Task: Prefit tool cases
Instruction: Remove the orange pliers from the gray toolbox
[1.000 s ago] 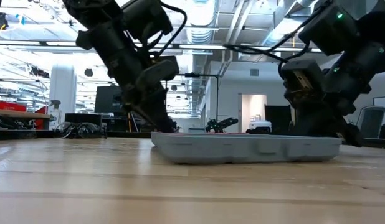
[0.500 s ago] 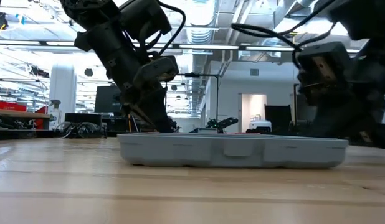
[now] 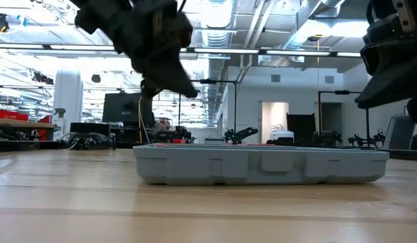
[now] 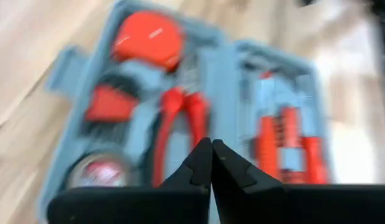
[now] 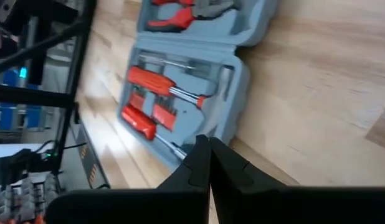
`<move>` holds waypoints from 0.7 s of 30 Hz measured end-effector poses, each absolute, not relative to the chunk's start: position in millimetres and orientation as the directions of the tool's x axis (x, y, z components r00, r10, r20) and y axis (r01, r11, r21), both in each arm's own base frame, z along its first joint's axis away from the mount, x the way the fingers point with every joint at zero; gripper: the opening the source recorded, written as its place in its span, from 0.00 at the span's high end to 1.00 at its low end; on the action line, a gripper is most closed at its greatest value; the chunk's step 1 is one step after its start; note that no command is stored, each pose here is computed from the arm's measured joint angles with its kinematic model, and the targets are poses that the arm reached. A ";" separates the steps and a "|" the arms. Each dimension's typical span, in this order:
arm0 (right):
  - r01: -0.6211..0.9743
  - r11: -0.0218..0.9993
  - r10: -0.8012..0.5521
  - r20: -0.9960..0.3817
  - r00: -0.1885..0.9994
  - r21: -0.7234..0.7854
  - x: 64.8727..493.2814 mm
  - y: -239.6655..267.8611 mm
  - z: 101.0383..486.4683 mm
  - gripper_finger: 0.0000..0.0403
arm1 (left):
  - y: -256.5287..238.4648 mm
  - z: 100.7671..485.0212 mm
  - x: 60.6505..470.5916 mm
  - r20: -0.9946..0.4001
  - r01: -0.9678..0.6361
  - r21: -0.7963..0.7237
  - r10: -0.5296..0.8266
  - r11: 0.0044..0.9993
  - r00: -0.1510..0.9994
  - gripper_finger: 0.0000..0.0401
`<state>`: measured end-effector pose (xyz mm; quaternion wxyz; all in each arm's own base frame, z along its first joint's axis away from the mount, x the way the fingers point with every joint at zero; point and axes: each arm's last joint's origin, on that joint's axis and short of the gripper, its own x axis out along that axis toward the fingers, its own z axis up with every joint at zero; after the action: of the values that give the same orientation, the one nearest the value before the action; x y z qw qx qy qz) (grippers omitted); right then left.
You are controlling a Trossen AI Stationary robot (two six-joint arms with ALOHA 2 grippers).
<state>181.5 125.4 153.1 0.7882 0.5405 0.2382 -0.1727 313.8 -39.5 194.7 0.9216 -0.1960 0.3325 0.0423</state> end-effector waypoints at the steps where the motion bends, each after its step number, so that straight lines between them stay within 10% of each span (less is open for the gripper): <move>1: 0.526 0.359 -0.017 -0.558 0.830 0.771 181.2 125.5 154.0 0.97 | -40.2 197.0 315.1 -0.610 -0.181 -0.343 -0.072 0.922 0.789 1.00; 21: 0.388 0.458 -0.004 -0.434 0.901 0.800 213.4 100.5 175.4 0.97 | -6.9 198.3 321.0 -0.580 -0.195 -0.353 -0.050 0.915 0.813 1.00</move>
<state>213.4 100.5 175.4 0.8325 0.5073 0.1891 -0.1175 321.0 -6.9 198.3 0.9305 -0.2023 0.3029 0.0390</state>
